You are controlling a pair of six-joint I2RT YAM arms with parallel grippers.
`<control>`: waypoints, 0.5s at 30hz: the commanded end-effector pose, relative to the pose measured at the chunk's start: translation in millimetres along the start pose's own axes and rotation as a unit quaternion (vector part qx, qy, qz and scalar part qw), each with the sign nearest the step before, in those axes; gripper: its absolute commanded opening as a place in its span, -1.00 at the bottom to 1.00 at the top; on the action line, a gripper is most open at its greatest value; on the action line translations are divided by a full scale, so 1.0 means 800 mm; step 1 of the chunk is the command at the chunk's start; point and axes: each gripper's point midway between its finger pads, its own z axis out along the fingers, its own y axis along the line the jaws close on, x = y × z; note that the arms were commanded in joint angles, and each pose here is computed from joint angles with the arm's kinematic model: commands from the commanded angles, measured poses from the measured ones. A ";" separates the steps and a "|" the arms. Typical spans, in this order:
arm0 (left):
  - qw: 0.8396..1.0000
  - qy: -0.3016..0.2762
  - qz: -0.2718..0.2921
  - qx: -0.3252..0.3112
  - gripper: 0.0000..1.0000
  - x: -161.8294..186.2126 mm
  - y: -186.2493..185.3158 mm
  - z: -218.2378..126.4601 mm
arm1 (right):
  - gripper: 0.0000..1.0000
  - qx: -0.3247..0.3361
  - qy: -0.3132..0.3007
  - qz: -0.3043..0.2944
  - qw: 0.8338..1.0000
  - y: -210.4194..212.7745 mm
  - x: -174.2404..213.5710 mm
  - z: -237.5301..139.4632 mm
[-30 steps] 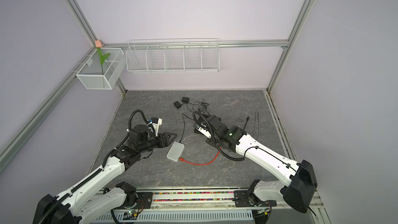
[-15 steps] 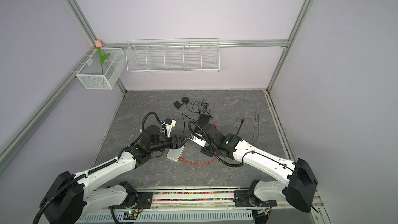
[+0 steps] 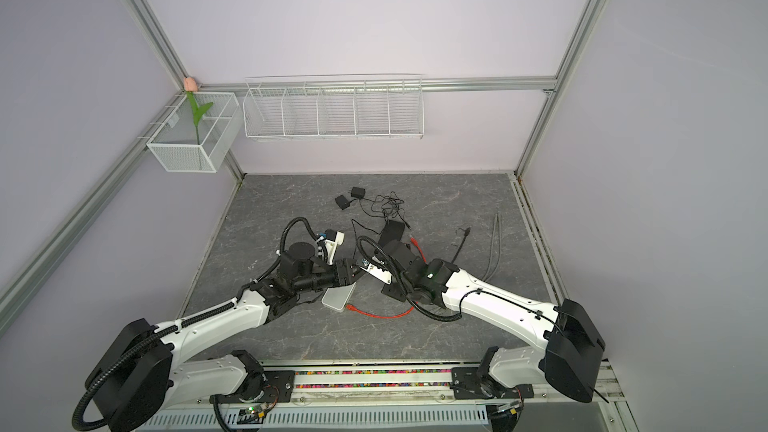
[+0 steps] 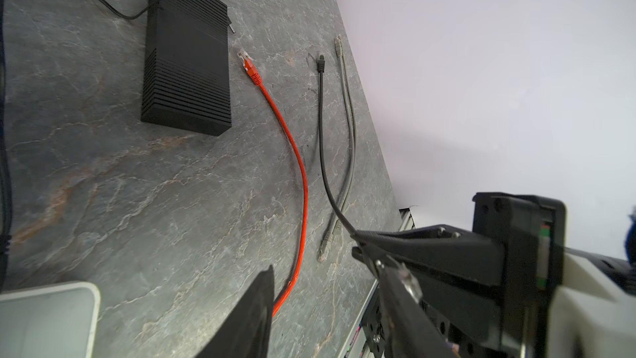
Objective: Insert the plug into the switch port
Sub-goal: 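Close the right gripper on the black ethernet plug and lift it, then carry the black plug with the right gripper toward the router's port side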
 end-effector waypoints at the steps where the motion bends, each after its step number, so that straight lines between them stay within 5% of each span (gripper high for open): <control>1: 1.000 -0.014 0.005 0.018 -0.01 -0.006 -0.016 -0.007 | -0.86 0.038 0.004 0.008 0.999 -0.013 0.000 0.006; 15: 1.000 -0.011 -0.007 0.018 0.04 -0.008 -0.012 0.003 | -0.87 0.026 -0.010 -0.014 1.000 0.009 -0.019 0.010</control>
